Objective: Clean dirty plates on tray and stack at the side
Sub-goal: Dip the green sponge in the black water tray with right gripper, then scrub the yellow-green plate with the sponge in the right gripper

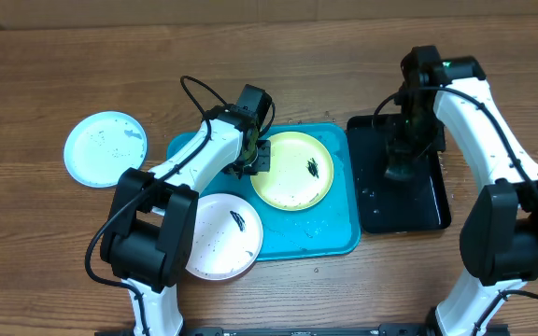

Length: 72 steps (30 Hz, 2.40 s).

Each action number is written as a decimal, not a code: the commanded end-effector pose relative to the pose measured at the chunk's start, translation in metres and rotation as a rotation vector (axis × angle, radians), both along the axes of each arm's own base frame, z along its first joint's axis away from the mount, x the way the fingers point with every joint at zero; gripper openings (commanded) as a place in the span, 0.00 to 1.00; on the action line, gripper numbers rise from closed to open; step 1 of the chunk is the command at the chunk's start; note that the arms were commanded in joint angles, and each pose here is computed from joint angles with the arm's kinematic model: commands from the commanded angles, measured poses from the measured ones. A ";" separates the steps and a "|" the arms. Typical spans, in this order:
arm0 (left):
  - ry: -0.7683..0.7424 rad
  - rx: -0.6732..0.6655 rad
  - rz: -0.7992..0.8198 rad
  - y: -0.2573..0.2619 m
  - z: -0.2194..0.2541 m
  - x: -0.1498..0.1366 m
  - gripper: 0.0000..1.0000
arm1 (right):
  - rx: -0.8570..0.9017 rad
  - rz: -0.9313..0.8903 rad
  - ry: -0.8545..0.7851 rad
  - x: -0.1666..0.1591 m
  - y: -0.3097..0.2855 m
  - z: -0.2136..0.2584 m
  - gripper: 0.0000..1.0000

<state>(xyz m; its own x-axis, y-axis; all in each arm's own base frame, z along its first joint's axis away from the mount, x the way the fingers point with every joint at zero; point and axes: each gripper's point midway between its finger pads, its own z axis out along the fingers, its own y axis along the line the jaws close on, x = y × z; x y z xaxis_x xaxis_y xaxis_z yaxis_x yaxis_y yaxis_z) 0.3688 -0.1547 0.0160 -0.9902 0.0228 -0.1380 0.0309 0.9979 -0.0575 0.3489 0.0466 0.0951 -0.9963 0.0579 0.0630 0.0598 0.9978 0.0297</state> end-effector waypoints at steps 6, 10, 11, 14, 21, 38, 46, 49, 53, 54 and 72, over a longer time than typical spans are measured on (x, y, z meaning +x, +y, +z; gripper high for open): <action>0.009 0.001 0.058 0.001 0.000 -0.004 0.05 | 0.032 -0.003 -0.048 0.008 0.007 0.013 0.04; 0.008 -0.007 0.097 0.001 0.000 -0.003 0.04 | 0.131 -0.003 -0.073 0.015 0.025 0.033 0.04; 0.008 -0.009 0.104 0.001 0.000 -0.003 0.04 | 0.169 -0.003 -0.080 0.016 0.031 0.038 0.04; 0.011 -0.014 0.107 0.000 0.000 -0.003 0.04 | 0.333 0.009 -0.104 0.022 0.059 0.056 0.04; 0.020 -0.033 0.102 -0.004 0.000 -0.005 0.04 | 0.454 0.102 -0.138 0.024 0.107 0.065 0.04; 0.020 -0.023 0.044 -0.004 0.000 -0.006 0.04 | 0.000 0.323 -0.229 0.022 0.158 0.014 0.04; 0.019 -0.023 0.042 -0.004 0.000 -0.006 0.04 | -0.037 0.351 -0.197 0.028 0.160 -0.029 0.04; 0.019 -0.023 0.042 -0.004 0.000 -0.006 0.04 | -0.051 0.349 -0.195 0.029 0.157 -0.040 0.04; 0.018 -0.023 0.041 -0.004 0.000 -0.006 0.04 | -0.103 0.353 -0.219 0.033 0.148 -0.050 0.04; 0.018 -0.023 0.041 -0.004 0.000 -0.006 0.04 | -0.102 0.364 -0.219 0.033 0.148 -0.052 0.04; 0.019 -0.020 0.019 -0.004 0.000 -0.006 0.04 | 0.022 0.367 -0.128 -0.003 0.147 -0.114 0.04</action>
